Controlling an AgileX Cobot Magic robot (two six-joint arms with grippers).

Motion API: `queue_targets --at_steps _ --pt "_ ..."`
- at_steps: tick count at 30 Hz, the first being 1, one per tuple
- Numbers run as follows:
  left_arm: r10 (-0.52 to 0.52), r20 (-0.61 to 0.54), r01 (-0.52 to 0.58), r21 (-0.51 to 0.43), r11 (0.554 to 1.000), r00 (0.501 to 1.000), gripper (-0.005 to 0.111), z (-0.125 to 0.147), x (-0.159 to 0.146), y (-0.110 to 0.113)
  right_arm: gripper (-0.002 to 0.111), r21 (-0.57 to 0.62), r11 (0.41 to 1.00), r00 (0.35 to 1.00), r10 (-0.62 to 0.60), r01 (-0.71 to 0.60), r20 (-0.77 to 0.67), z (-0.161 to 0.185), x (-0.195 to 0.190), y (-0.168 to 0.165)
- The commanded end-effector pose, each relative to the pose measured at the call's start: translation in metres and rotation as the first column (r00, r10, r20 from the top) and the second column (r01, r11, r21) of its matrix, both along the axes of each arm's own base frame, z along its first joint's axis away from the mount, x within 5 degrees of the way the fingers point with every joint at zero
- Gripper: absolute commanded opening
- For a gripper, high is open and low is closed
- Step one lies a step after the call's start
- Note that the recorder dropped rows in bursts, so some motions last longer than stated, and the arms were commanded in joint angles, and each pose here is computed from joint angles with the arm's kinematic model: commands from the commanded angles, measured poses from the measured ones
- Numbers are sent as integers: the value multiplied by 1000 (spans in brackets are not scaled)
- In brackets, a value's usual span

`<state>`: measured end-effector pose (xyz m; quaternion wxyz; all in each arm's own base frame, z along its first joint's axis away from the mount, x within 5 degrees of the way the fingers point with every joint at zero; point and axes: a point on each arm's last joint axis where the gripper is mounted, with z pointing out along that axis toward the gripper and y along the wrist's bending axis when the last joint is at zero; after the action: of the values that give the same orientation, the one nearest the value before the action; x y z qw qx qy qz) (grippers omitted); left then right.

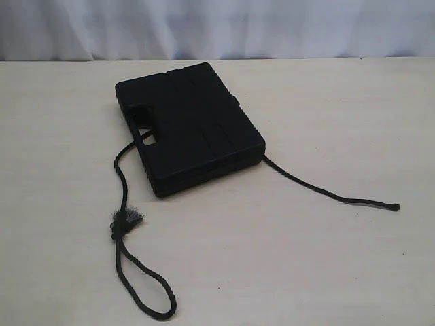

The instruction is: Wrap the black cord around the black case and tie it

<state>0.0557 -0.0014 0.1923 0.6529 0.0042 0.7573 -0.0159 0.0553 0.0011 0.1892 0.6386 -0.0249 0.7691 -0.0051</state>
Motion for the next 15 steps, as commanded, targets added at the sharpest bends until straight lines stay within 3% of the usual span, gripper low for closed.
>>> queue_targets --at_steps 1,4,6,8,11,14,15 --pt "1 109 7 -69 998 994 0 10 1 -1 5 4 1000 998 -6 6 65 5 1 0" --pt "35 262 26 -226 974 964 0 25 0 0 5 150 989 986 -15 -10 166 15 1 1" --pt "103 366 44 -374 927 925 0 35 -2 5 5 269 963 965 -47 -24 256 24 1 0" --pt "176 445 56 -462 885 878 0 44 -5 10 5 398 916 930 -112 -40 350 34 -1 -3" --pt "254 551 82 -513 854 795 0 55 -11 17 5 595 801 887 -230 -61 401 42 -3 -11" --pt "284 668 175 -533 828 688 0 67 -19 20 5 708 698 845 -308 -111 436 47 -6 -17" --pt "248 760 262 -480 837 601 0 77 -27 16 5 747 635 787 -350 -199 507 56 -10 -20"
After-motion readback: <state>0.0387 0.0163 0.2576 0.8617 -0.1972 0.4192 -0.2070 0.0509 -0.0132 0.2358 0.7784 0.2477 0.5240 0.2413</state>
